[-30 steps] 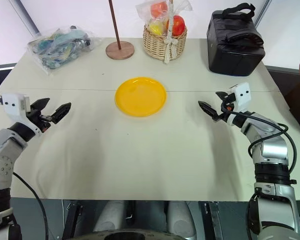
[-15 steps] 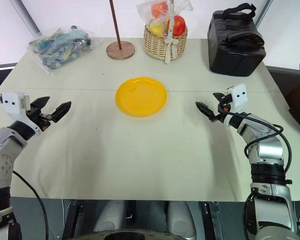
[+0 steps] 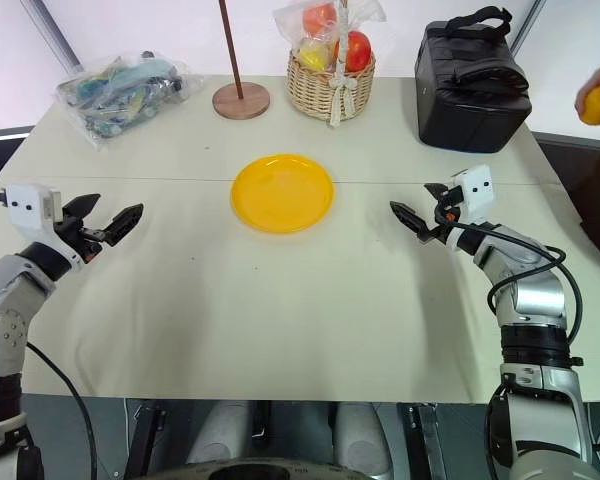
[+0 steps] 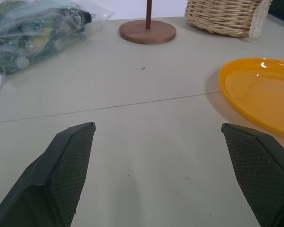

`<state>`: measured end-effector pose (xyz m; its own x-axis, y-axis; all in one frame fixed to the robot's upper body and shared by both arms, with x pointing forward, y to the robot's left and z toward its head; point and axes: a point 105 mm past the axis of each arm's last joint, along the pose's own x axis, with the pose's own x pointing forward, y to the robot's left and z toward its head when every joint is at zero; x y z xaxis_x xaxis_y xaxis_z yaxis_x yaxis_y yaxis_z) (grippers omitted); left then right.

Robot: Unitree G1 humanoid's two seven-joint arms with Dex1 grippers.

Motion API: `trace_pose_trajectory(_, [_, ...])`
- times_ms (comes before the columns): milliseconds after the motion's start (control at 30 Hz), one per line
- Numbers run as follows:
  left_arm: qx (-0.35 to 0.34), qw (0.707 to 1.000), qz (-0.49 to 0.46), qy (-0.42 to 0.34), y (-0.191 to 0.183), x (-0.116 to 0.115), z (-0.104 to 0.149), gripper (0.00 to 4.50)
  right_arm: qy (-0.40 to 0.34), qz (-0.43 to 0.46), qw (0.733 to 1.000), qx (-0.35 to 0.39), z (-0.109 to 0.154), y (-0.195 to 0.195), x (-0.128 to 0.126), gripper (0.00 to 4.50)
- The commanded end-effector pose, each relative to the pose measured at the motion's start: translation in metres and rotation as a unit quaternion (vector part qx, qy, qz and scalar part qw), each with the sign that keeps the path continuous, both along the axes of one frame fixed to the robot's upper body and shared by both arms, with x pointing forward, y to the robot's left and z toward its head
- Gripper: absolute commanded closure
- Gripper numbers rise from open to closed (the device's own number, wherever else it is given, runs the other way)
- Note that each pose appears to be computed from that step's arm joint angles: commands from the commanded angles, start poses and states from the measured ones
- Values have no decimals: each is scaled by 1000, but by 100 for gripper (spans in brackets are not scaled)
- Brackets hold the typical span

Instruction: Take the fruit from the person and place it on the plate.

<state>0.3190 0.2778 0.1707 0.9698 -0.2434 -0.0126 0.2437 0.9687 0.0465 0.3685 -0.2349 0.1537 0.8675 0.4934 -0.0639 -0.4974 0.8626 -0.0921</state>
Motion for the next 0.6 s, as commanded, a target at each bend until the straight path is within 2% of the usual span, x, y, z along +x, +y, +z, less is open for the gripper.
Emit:
trace_pose_trajectory(33, [10, 1000, -1, -29, 0, 0, 15, 0, -31, 8, 999, -2, 15, 5, 0, 5])
trace_pose_trajectory(600, [20, 999, -13, -39, -3, 4, 25, 0, -30, 4, 1000, -1, 12, 7, 1, 5])
